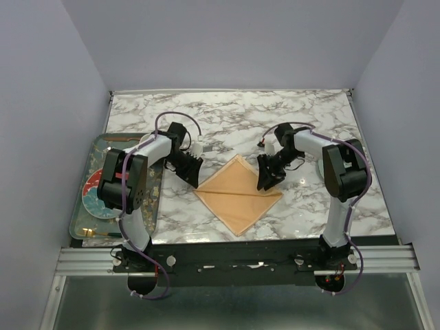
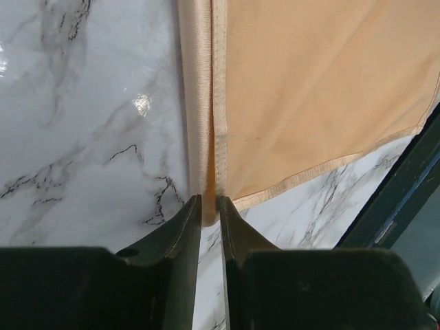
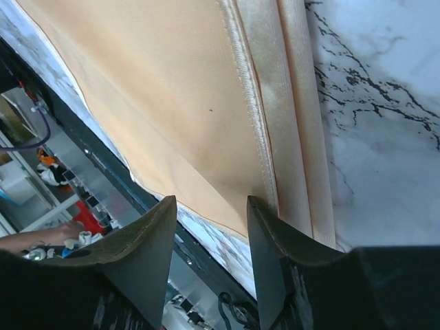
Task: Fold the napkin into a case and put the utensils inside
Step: Smooth out the upper triangle-folded napkin at the center of the board.
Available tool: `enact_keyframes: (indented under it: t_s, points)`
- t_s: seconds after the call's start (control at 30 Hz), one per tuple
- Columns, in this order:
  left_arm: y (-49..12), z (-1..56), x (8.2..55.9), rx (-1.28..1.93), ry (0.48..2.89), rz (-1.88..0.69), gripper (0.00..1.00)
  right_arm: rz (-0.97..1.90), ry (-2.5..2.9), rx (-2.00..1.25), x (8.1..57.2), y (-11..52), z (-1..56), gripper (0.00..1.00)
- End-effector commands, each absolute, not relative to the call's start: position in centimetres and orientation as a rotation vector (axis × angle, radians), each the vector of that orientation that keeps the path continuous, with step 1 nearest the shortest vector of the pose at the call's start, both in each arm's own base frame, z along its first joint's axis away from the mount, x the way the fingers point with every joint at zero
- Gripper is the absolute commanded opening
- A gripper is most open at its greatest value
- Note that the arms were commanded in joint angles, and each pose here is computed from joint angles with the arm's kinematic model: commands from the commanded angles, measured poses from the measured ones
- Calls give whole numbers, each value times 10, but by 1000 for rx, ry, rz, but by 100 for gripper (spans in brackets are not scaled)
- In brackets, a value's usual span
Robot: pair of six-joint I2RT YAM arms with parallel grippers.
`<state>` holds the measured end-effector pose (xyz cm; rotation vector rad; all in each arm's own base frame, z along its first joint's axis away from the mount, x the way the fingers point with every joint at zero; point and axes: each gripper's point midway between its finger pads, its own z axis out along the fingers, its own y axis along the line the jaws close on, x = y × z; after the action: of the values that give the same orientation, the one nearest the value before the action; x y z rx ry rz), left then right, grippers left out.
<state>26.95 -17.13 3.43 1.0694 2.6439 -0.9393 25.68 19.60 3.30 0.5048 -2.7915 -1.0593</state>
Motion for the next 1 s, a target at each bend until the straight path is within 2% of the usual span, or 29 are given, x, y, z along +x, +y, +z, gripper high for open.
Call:
enact_keyframes:
  t_s: [0.0,0.2,0.27,0.43,0.6,0.8,0.97]
  points:
    - [-181,68,291,1020,2536,-910,24,-1085,-2874,618,275,197,59,54]
    - [-187,85,295,994,2494,-932,28,-1152,-2880,661,278,202,73,53]
    - [-187,90,289,1007,2482,-955,33,-1216,-2835,638,269,207,77,53]
    - [-210,98,253,1029,2456,-1229,31,-1317,-2751,576,251,213,76,53]
    - [-218,67,252,917,2552,-1303,28,-1229,-2737,516,245,203,47,53]
    - [-211,22,258,851,2691,-1233,25,-1175,-2746,387,254,181,26,51]
    - [-209,11,252,813,2741,-1246,24,-1203,-2726,382,256,179,31,51]
